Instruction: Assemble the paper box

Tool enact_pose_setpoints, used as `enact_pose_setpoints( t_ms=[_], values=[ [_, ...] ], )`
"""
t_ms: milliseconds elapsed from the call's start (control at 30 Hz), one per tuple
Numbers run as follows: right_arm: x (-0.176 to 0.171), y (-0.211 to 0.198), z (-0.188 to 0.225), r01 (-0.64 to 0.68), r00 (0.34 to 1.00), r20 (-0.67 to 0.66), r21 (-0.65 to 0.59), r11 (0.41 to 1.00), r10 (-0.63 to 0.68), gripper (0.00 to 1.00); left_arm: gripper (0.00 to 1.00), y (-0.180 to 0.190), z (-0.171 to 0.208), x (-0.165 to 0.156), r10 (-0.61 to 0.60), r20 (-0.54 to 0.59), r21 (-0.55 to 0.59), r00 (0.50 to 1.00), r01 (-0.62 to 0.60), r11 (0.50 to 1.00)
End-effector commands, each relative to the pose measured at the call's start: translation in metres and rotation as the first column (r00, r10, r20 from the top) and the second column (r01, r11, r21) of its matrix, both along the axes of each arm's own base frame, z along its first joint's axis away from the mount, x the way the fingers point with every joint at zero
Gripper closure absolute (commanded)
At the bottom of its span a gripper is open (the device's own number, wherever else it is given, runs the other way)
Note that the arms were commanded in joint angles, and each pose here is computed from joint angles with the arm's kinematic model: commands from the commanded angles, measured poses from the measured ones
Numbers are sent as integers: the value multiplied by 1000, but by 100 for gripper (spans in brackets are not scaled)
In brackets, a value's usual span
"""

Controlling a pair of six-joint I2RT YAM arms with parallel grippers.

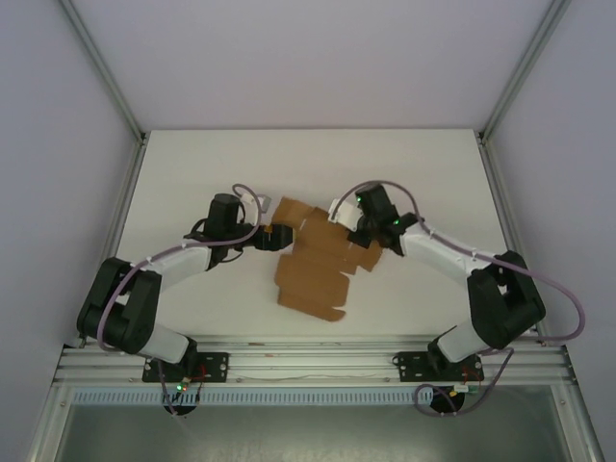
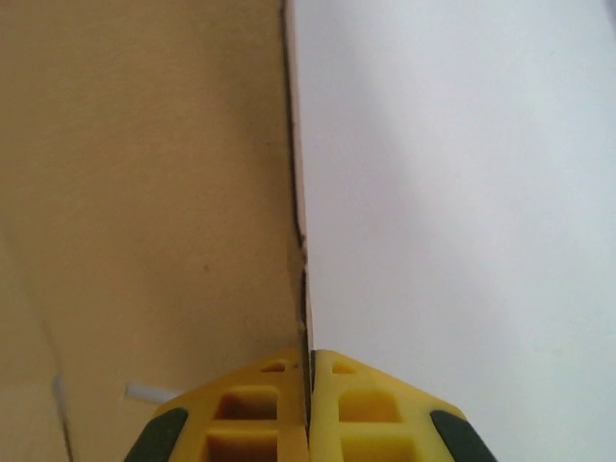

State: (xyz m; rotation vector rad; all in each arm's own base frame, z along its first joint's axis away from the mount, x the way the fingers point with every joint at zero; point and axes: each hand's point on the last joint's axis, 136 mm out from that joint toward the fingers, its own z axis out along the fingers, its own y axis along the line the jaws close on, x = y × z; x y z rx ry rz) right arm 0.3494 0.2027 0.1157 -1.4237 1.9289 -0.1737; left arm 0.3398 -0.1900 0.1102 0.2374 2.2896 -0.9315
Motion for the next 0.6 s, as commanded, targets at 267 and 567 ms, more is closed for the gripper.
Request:
enact_pose_setpoints(
  t_ms=[267, 567],
  values=[
    [22, 0, 70, 114, 829, 551, -334, 936, 96, 100, 0, 82, 37, 16, 390, 78, 110, 918, -396, 912],
    [33, 13, 55, 183, 740, 654, -419, 890, 156, 100, 0, 140, 23, 56, 629, 53, 202, 776, -625, 754]
  ],
)
